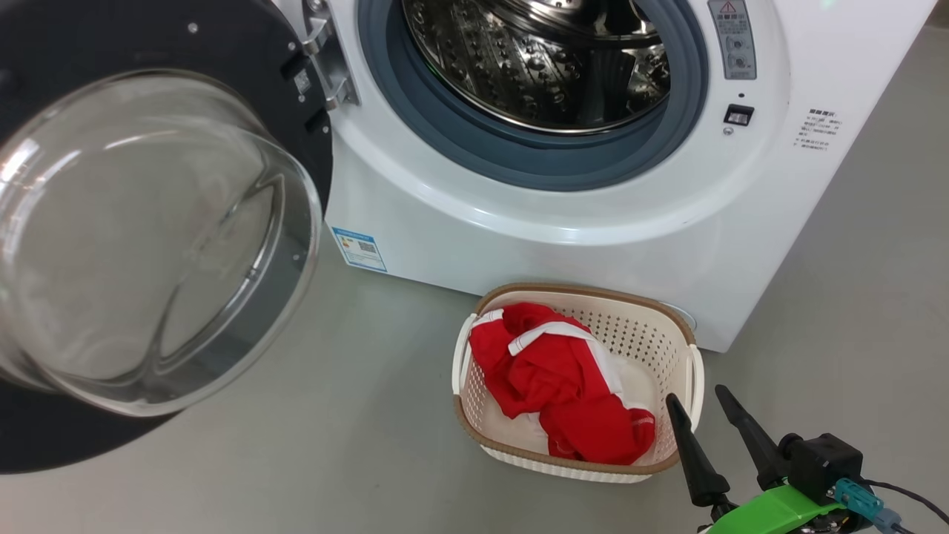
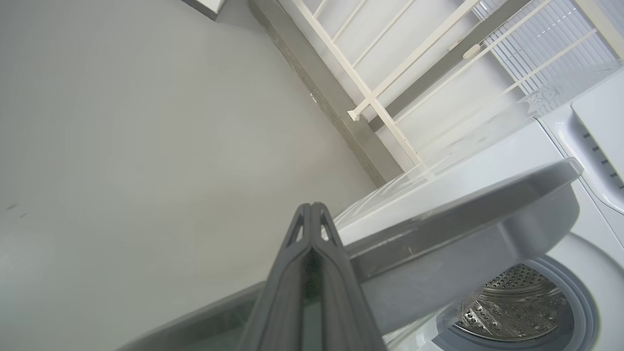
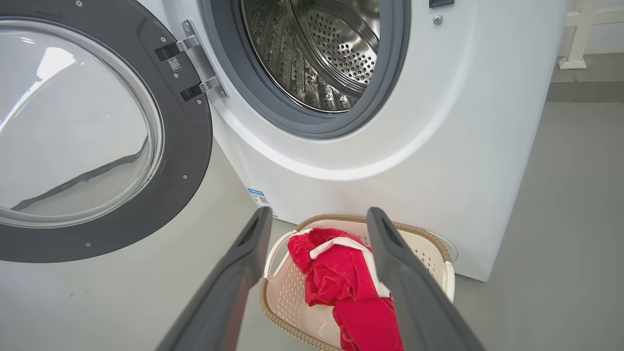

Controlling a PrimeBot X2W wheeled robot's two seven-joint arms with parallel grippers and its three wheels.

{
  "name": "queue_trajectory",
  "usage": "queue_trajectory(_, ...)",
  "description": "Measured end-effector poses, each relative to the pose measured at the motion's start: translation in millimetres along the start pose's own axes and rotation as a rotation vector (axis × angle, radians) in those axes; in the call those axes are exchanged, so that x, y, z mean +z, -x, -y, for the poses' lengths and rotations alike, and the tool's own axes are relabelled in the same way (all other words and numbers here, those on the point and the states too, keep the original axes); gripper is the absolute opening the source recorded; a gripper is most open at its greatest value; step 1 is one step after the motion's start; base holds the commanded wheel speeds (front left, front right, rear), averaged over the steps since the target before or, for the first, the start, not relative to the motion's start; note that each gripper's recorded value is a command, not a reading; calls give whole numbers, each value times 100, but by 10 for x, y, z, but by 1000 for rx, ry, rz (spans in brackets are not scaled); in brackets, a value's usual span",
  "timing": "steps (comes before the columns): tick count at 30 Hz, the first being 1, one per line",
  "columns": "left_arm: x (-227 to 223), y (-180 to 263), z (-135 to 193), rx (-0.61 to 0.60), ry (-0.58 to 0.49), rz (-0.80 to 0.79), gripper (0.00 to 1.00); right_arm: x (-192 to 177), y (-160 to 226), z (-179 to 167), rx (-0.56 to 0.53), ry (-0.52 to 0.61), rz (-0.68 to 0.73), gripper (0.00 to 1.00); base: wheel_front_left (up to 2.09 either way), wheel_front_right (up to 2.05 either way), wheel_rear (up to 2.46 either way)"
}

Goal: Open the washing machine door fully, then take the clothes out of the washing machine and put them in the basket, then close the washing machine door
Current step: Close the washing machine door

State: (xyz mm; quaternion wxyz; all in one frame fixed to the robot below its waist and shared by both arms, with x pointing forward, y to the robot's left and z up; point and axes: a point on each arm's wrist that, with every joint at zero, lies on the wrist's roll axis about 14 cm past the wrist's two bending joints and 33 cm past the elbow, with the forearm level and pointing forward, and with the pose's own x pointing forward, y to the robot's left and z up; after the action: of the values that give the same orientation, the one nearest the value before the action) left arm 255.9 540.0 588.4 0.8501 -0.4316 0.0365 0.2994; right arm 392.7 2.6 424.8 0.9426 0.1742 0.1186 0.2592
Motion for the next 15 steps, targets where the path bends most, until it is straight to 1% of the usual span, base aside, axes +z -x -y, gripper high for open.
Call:
queue_trajectory(11, -224, 295, 196, -143, -83, -136, 0, 124, 15, -82, 16, 21, 31, 100, 0, 0, 0)
queue_trajectory(15, -490, 357, 352, -221, -108, -223, 0, 163, 37, -104, 19, 30, 41, 100, 0, 0, 0)
